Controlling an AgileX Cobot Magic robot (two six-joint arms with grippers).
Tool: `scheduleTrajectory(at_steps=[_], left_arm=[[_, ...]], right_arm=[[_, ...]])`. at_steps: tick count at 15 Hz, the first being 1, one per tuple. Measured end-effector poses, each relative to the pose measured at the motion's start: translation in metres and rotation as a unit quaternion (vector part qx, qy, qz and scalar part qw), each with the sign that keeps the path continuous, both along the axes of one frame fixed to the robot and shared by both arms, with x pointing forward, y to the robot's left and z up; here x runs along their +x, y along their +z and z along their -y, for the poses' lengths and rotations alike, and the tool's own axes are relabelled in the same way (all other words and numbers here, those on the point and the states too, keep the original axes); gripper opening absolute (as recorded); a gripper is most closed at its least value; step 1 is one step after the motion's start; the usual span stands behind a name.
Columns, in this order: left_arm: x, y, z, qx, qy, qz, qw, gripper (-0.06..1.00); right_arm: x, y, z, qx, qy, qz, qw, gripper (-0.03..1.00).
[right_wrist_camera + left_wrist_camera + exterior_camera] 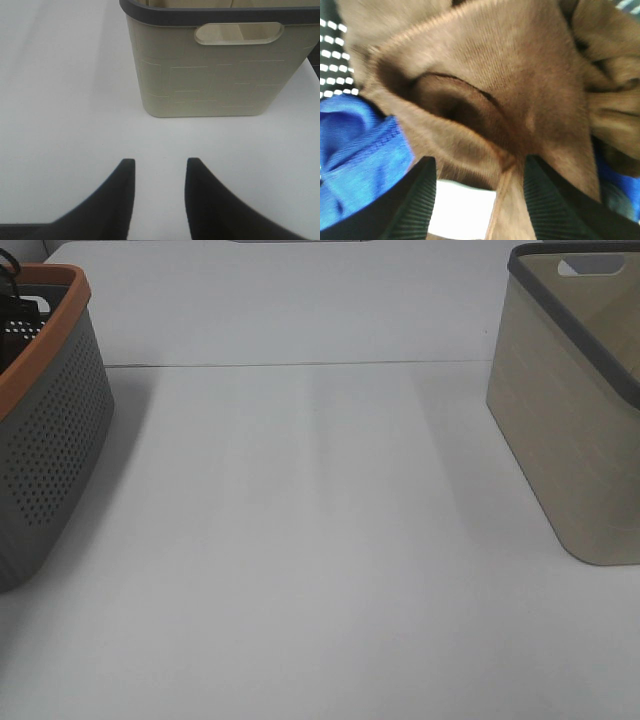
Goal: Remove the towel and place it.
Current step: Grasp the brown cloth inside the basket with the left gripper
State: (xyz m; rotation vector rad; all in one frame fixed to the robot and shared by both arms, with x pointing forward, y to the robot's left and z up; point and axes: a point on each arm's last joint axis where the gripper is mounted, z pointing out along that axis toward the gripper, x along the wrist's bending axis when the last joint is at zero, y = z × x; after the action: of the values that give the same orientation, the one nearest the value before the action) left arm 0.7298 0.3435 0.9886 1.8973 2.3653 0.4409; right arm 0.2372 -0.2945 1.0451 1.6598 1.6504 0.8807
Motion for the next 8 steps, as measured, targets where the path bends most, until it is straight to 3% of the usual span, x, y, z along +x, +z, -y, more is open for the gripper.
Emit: scheduleTrajectory(at_steps=[4, 5, 8], left_arm=[[0.0023, -0.0133, -0.0001, -0.001, 0.000, -0.013, 1.000, 0.47], [0.0022, -0.0132, -0.0007, 0.005, -0.009, -0.015, 1.000, 0.30], [0.0022, -0.0131, -0.0013, 0.015, -0.039, -0.021, 0.999, 0.05]], right_arm=[[0.0000, 0.0000, 0.0000, 0.000, 0.000, 0.000, 1.000, 0.34], [0.0000, 0.0000, 0.0000, 0.000, 0.000, 0.000, 1.000, 0.34], [0.0000, 0.0000, 0.0000, 0.000, 0.000, 0.000, 1.000, 0.34]])
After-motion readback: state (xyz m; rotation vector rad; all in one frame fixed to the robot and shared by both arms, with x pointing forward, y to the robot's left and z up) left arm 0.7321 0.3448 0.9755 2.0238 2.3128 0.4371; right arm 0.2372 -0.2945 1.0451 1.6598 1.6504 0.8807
